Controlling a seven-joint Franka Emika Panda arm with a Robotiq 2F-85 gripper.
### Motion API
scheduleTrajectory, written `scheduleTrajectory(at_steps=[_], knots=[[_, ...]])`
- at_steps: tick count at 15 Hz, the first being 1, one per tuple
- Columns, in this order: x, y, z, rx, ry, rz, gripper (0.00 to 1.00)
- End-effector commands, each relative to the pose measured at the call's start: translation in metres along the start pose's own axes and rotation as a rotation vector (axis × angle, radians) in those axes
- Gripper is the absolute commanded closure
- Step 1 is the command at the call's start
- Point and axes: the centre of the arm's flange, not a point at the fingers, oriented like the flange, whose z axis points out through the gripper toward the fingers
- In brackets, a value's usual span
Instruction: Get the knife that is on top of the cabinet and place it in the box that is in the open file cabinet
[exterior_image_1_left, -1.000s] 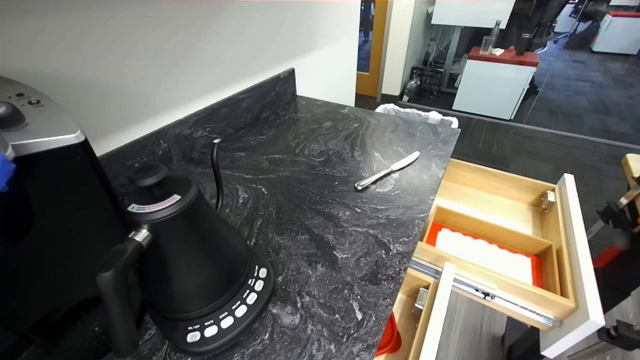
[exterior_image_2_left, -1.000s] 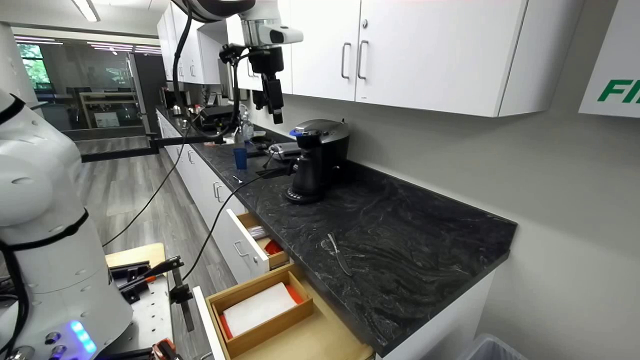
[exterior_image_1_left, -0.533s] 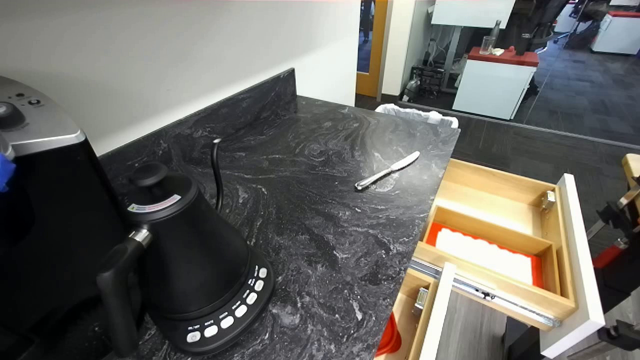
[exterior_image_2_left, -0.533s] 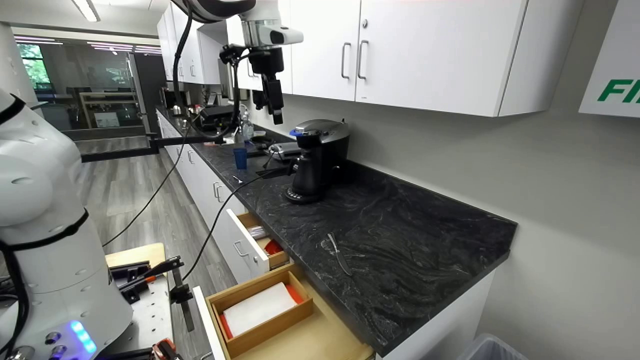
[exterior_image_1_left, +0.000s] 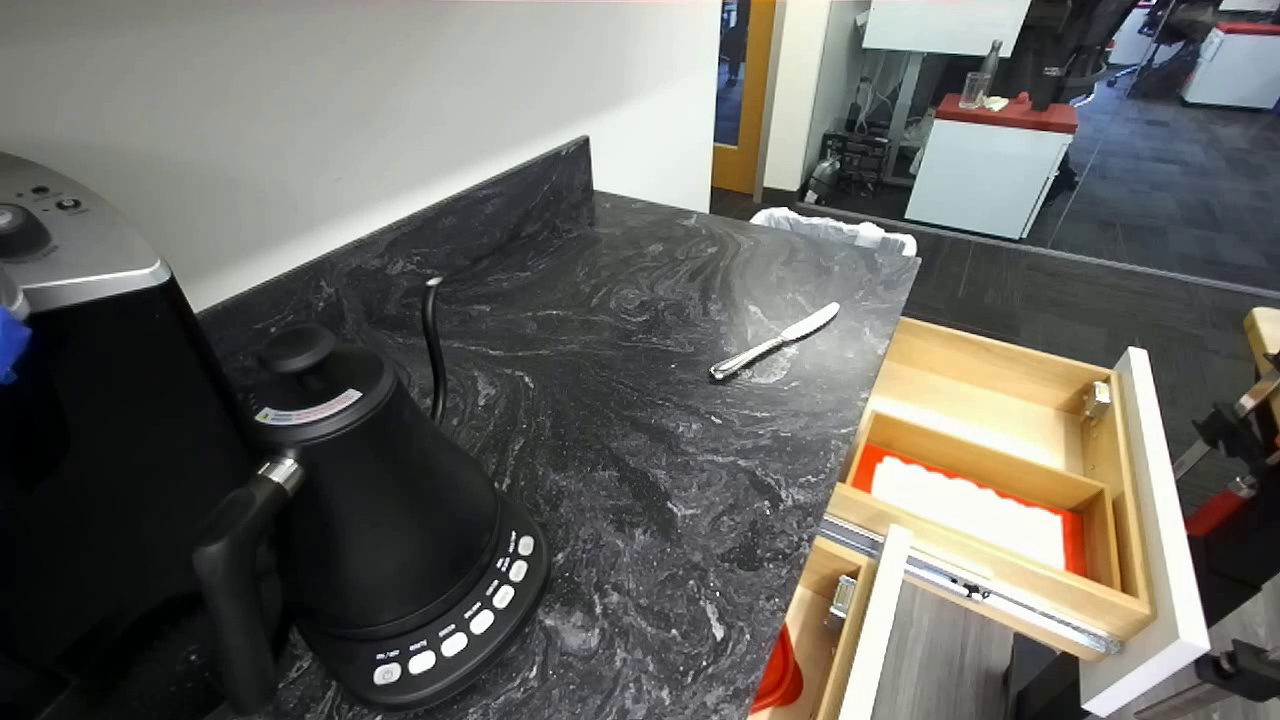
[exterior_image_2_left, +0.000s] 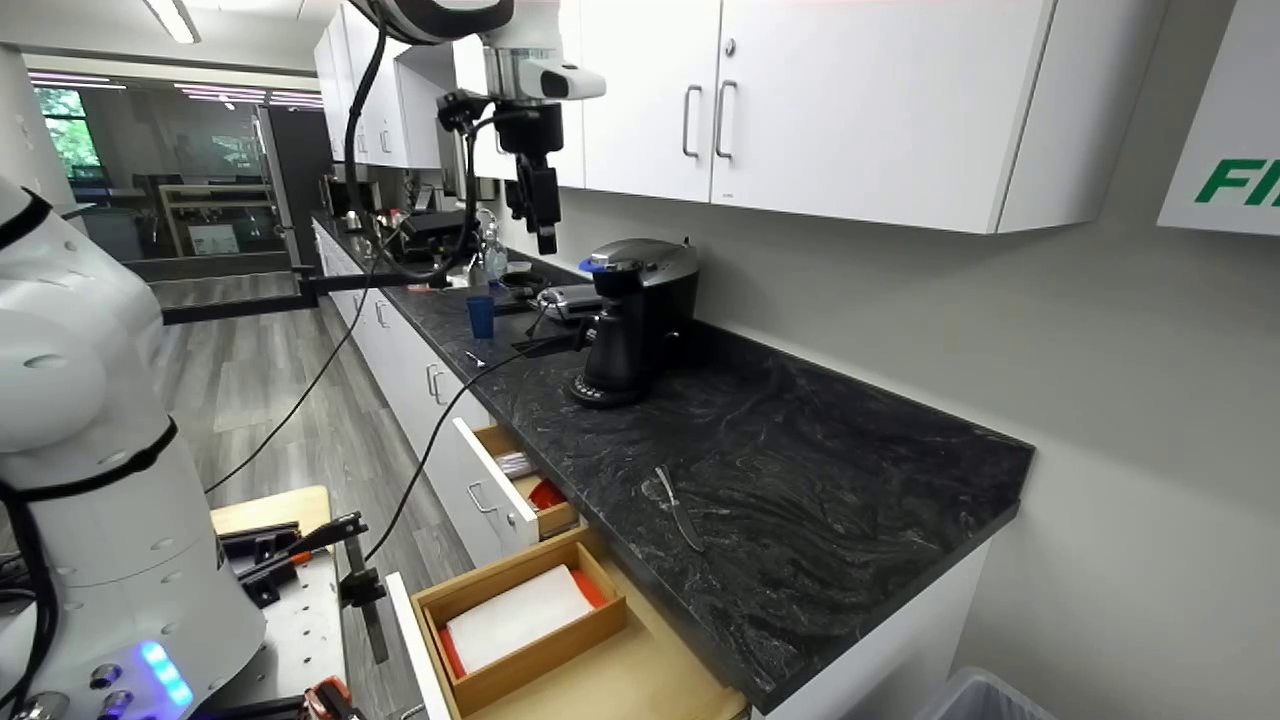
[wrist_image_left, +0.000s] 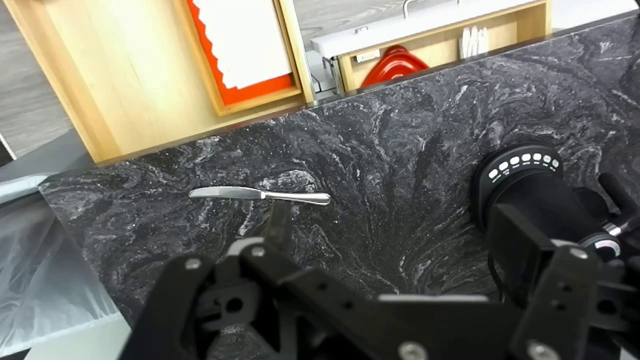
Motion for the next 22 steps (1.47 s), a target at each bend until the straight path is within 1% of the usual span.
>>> scheduleTrajectory(at_steps=[1, 3, 6, 9, 11, 14, 16, 17, 22], knots=[[0.0049, 0.0010, -0.0018, 0.001, 0.018, -0.054, 0.00], [0.0067, 0.0009, -0.0025, -0.011, 0.059, -0.070, 0.00], [0.0091, -0.0002, -0.0047, 0.003, 0.096, -0.074, 0.00], [0.0086, -0.0001, -0.0063, -0.003, 0.072, -0.067, 0.00], [0.0081, 0.0002, -0.0072, -0.024, 0.061, -0.062, 0.00], [0.0066, 0.0003, -0.0064, -0.026, 0.043, -0.047, 0.00], [0.0041, -0.0004, -0.0062, -0.030, 0.024, -0.012, 0.00], [0.0064, 0.0004, -0.0018, -0.010, 0.047, -0.049, 0.00], [0.0049, 0.0007, -0.0005, -0.013, 0.033, -0.034, 0.00]])
